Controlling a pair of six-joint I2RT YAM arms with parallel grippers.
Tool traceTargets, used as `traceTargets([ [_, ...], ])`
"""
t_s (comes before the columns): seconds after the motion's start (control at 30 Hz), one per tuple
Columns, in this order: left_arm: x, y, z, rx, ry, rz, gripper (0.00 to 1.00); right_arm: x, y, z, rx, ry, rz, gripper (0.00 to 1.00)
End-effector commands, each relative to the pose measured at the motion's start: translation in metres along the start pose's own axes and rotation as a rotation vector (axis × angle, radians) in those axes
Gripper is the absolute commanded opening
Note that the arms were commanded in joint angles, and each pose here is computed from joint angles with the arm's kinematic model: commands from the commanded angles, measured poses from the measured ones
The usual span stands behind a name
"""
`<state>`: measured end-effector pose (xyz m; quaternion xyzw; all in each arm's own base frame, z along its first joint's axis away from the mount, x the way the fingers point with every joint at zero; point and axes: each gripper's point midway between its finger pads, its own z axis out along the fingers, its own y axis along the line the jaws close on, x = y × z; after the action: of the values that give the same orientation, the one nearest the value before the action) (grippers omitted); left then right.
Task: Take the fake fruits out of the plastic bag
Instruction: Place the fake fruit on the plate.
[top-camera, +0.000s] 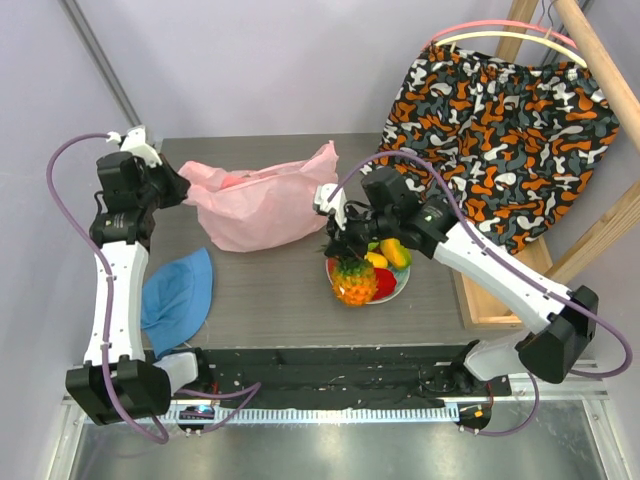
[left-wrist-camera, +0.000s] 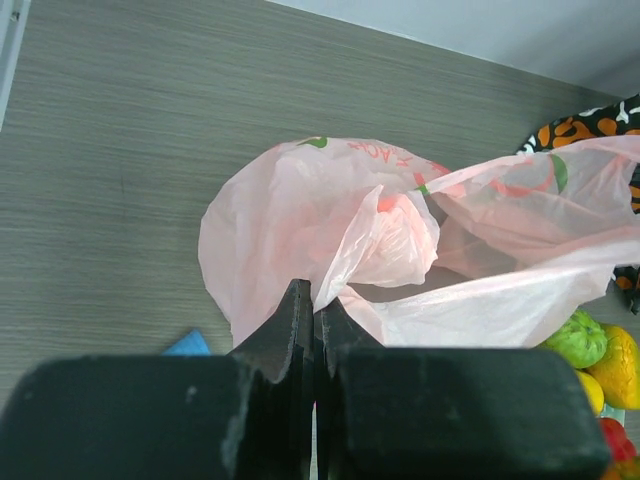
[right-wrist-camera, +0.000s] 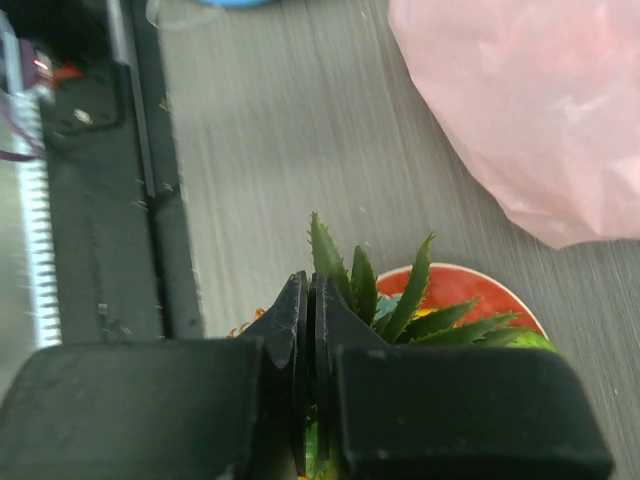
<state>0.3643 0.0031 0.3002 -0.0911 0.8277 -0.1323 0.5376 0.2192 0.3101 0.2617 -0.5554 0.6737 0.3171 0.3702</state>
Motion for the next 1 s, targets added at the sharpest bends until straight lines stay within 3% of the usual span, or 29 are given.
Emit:
traceTargets([
  [0.0,-0.013,-0.006,-0.016,0.018,-0.061,0.041,0.0,0.004,-0.033,0.016,0.113,-0.021,-0.131,0.01],
  [0.37,0.006,-0.006,-0.019,0.033,-0.02,0.035,0.0,0.025,-0.049,0.045,0.124,0.0,-0.063,0.01],
  [0.97,0.012,-0.012,-0.013,0.078,0.003,0.012,0.0,0.067,-0.082,0.05,0.3,0.099,-0.13,0.01],
])
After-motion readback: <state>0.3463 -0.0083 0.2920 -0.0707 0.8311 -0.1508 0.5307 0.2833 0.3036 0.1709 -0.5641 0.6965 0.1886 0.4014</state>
